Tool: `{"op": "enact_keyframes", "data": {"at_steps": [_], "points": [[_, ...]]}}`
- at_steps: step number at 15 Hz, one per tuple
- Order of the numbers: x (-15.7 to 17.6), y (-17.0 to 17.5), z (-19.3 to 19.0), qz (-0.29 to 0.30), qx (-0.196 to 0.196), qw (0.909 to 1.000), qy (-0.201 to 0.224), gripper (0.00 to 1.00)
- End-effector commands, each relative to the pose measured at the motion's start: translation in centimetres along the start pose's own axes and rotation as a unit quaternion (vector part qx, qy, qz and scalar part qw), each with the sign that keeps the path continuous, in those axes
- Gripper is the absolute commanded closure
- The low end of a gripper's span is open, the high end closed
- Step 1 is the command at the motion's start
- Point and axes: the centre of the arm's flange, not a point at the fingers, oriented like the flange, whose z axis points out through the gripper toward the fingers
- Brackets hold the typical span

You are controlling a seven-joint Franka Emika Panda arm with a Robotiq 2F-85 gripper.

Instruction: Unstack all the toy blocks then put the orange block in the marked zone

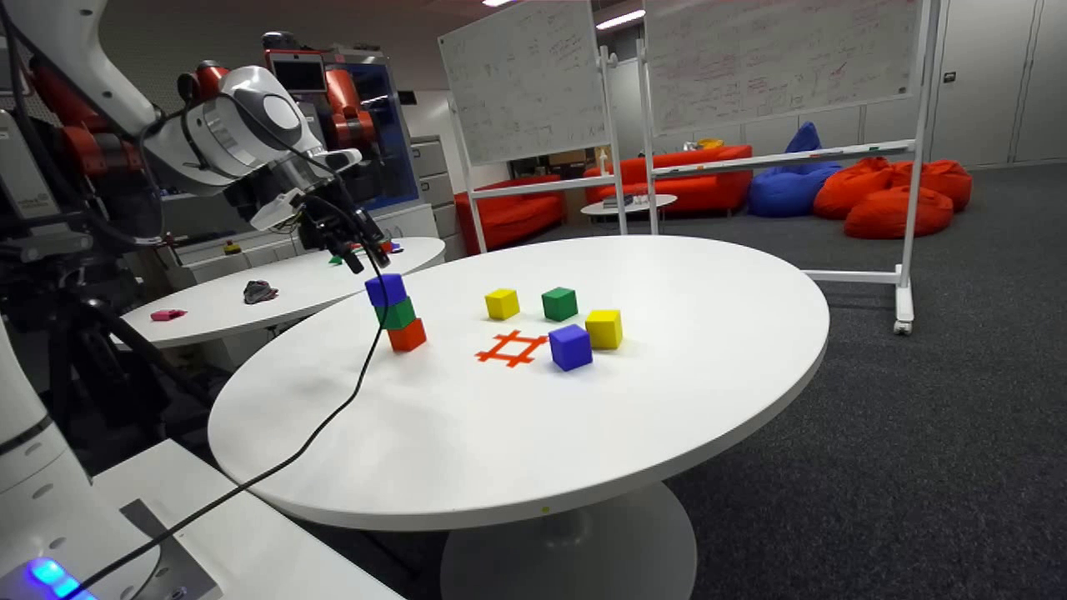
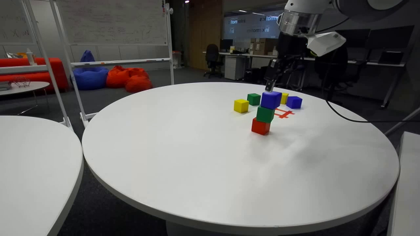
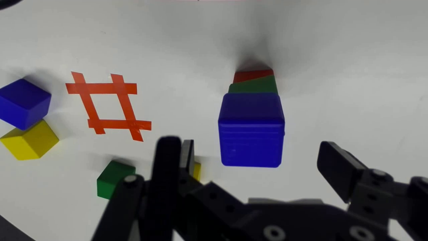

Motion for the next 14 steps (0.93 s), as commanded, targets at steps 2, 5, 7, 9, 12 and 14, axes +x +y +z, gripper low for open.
{"op": "enact_keyframes", "data": {"at_steps": [2, 5, 7, 9, 12, 14], "points": [[-0.01, -0.19, 0.42, -0.059, -0.007, 0.9981, -0.013, 0.00], [-0.33, -0.57, 0.43, -0.062, 0.000, 0.9980, -0.005, 0.00], [-0.37, -0.68, 0.43, -0.070, 0.000, 0.9975, -0.005, 0.00], [-0.38, -0.71, 0.43, -0.071, 0.000, 0.9975, -0.005, 0.00], [-0.45, -0.80, 0.35, -0.066, -0.002, 0.9978, -0.004, 0.00], [-0.42, -0.83, 0.33, -0.058, 0.009, 0.9982, -0.006, 0.00]]}}
